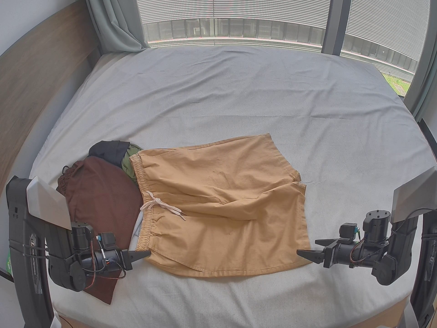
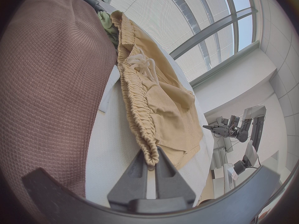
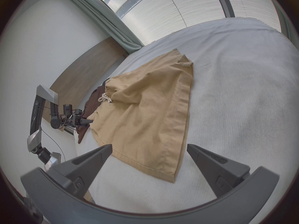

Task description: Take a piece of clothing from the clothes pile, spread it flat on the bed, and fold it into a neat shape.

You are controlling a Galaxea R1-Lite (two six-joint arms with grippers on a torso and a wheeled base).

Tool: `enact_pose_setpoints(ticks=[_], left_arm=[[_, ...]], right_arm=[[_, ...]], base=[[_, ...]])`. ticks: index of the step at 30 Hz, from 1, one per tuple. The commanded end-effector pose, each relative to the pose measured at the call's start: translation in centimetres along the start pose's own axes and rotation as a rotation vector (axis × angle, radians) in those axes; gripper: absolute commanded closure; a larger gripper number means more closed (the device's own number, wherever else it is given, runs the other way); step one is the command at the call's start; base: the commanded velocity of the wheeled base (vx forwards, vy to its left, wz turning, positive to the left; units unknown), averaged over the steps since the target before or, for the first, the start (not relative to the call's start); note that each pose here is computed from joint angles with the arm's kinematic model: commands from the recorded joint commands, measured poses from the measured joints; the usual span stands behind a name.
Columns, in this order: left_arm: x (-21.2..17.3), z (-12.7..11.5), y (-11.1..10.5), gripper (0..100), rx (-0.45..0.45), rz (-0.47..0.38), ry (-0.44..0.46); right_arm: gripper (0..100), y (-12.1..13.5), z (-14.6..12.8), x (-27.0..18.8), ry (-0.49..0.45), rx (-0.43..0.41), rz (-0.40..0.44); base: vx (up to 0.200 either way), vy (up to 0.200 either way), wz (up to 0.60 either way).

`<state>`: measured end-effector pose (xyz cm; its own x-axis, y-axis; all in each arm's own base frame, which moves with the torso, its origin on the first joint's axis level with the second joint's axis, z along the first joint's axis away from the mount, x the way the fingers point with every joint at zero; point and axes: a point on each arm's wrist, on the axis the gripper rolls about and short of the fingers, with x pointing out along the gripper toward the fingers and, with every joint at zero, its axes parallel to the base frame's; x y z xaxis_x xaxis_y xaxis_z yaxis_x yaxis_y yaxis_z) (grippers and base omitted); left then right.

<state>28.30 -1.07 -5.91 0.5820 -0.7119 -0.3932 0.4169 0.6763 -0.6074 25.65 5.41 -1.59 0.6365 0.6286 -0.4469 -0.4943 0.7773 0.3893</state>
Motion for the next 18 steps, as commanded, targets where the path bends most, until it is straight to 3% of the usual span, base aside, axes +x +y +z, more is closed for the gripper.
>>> enact_pose_setpoints(ticks=[1,18], left_arm=[[0.0,-0.1,0.1,100,-0.003,0.001,0.002],[0.0,0.0,0.1,100,-0.002,0.002,0.000]], right_arm=[[0,-0.6,-1.0,0.3,0.036,0.025,-0.012],[0,-1.4,-2.4,0.9,0.087,0.066,-0.014]], base=[[0.000,0.000,0.00],[0.000,0.000,0.00]])
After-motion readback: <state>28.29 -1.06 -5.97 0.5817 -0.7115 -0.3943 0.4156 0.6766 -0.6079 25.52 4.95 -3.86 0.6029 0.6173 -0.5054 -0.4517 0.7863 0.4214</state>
